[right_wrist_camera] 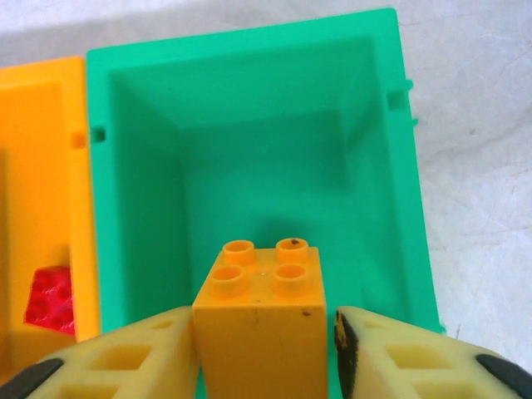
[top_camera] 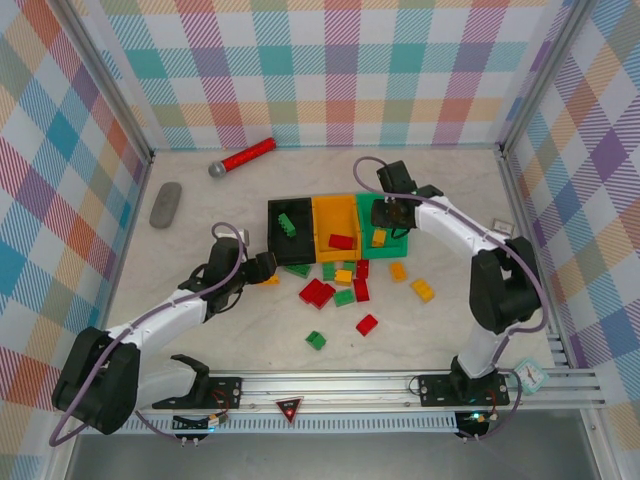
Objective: Sort the legos into containers by color
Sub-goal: Place the lego in the container.
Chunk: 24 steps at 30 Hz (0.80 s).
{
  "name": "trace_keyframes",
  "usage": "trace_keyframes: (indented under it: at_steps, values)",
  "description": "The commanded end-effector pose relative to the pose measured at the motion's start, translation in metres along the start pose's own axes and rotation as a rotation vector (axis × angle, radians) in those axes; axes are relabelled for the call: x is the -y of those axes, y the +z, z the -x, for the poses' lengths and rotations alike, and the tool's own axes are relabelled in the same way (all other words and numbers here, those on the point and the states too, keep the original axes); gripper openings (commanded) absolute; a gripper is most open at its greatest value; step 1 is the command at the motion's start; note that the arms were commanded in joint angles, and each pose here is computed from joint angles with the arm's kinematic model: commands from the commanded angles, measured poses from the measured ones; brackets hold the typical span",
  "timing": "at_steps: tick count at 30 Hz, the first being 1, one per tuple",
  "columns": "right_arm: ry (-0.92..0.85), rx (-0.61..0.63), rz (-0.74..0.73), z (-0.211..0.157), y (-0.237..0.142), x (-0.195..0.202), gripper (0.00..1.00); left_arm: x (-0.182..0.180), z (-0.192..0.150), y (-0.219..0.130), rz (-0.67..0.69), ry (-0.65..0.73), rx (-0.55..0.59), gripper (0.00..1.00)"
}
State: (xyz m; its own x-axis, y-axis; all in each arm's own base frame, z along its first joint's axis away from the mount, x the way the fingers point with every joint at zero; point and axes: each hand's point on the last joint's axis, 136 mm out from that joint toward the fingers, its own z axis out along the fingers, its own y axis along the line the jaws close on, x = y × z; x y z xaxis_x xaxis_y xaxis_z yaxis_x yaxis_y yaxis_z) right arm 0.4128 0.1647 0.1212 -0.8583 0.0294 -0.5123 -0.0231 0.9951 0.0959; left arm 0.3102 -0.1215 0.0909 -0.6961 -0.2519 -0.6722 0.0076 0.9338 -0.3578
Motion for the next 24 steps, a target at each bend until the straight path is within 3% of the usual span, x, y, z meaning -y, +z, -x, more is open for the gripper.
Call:
trace_keyframes:
  at_steps: [1,8,11,24]
  values:
    - [-0.012,0.015,0.022,0.01,-0.007,-0.008,0.58,0.004,0.014,-0.001,-0.011,-0.009,0.024,0.73]
    - [0.009,0.008,0.096,-0.012,-0.018,-0.011,0.65,0.003,0.013,0.0,-0.006,-0.009,0.02,0.73]
    - [0.004,0.009,0.142,-0.028,-0.023,-0.012,0.79,0.002,0.013,0.0,-0.001,-0.011,0.018,0.73]
    - [0.018,0.039,0.086,-0.074,-0.037,0.021,0.78,-0.007,0.013,-0.002,0.05,-0.012,0.023,0.73]
